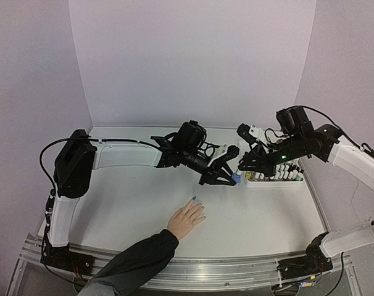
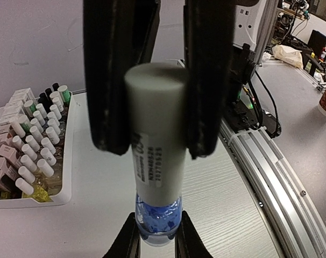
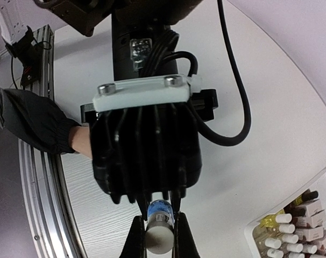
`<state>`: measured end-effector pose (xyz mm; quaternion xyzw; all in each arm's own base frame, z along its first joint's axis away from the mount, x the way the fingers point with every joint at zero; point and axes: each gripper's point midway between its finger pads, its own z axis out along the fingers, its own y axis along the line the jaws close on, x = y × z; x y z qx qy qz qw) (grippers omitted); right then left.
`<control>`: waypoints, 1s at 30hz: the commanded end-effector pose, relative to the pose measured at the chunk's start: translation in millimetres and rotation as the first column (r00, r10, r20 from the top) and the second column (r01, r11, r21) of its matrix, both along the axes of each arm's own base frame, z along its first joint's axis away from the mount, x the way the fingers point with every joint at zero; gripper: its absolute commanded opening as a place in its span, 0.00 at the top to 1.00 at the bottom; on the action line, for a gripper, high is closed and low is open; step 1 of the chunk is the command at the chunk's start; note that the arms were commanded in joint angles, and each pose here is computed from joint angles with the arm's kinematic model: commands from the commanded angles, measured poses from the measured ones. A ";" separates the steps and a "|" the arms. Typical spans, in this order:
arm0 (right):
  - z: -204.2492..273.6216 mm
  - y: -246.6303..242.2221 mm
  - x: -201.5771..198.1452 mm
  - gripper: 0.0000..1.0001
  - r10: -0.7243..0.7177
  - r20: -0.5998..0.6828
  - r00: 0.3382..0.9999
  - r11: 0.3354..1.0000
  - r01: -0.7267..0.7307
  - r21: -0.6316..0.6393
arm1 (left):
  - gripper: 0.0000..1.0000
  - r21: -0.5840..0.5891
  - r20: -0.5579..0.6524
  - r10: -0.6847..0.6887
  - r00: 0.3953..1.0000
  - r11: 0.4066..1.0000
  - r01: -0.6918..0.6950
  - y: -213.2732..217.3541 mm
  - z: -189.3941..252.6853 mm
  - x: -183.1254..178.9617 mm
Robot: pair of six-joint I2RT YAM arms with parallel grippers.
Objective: Paint the nails
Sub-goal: Screw the nail polish bottle cap onto the nail polish bottle.
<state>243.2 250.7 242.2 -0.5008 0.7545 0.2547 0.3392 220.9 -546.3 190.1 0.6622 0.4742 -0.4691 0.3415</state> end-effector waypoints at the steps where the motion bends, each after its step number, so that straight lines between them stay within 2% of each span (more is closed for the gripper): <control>1: 1.2 -0.5 -1.2 1.00 -0.014 -0.011 1.000 1.000 0.015 0.019 | 1.00 -0.101 0.054 0.014 0.998 0.995 -0.008 -4.1 54.6 0.4; 10: -12.2 -0.9 18.9 1.00 -0.155 0.010 0.988 0.987 0.155 -0.035 | 1.00 -0.173 0.021 0.186 0.982 0.968 -0.180 -13.5 79.7 28.7; 14: -19.9 7.1 31.8 1.00 -0.261 0.064 0.963 0.961 0.265 -0.081 | 1.00 -0.188 0.018 0.273 0.962 0.946 -0.265 -19.2 85.5 45.4; 17: -19.4 8.5 43.5 1.00 -0.359 0.049 0.932 0.930 0.362 -0.065 | 1.00 -0.192 0.028 0.336 0.941 0.926 -0.325 -21.7 84.8 57.4; 21: -16.1 -1.4 65.0 1.00 -0.520 0.050 0.853 0.852 0.522 -0.035 | 1.00 -0.206 0.047 0.391 0.919 0.904 -0.374 -21.6 84.5 66.1; 23: -16.2 -2.9 71.6 1.00 -0.599 -0.006 0.801 0.801 0.599 -0.012 | 1.00 -0.209 0.056 0.407 0.912 0.898 -0.388 -21.5 83.0 68.3; 26: -24.0 4.2 76.0 1.00 -0.663 -0.091 0.743 0.747 0.665 -0.007 | 1.00 -0.209 0.075 0.429 0.900 0.889 -0.407 -23.2 80.2 72.1; 30: -22.2 2.7 84.8 1.00 -0.748 -0.114 0.653 0.657 0.754 0.010 | 1.00 -0.204 0.099 0.457 0.884 0.879 -0.432 -23.4 75.9 76.3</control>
